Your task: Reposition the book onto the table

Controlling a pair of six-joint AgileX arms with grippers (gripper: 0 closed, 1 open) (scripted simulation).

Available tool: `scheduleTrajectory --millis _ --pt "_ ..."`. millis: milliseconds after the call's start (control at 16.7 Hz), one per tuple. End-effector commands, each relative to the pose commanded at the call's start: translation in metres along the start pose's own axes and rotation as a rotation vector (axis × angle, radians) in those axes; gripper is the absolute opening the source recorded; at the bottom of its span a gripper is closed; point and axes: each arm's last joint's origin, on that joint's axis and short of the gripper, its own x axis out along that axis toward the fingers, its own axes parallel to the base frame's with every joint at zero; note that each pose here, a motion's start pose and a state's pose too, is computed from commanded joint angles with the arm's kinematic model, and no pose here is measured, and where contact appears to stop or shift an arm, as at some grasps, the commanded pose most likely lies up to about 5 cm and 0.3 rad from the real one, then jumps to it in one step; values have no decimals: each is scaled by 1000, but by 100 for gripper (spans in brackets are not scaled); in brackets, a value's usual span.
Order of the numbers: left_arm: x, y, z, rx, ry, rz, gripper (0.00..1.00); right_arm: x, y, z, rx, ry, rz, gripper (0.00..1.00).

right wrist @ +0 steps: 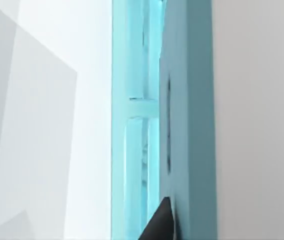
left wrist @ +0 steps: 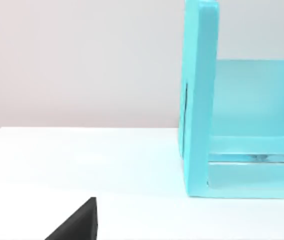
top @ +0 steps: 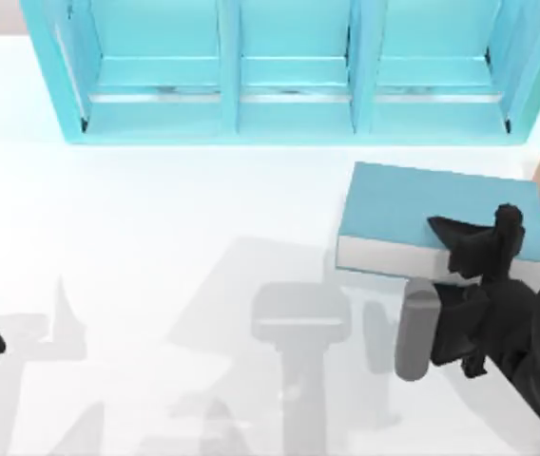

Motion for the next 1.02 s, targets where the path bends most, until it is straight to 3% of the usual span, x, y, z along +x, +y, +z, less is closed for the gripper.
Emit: scheduleTrajectory --millis 1020 --pt "0 0 0 0 0 0 100 6 29 -3 1 4 3 0"
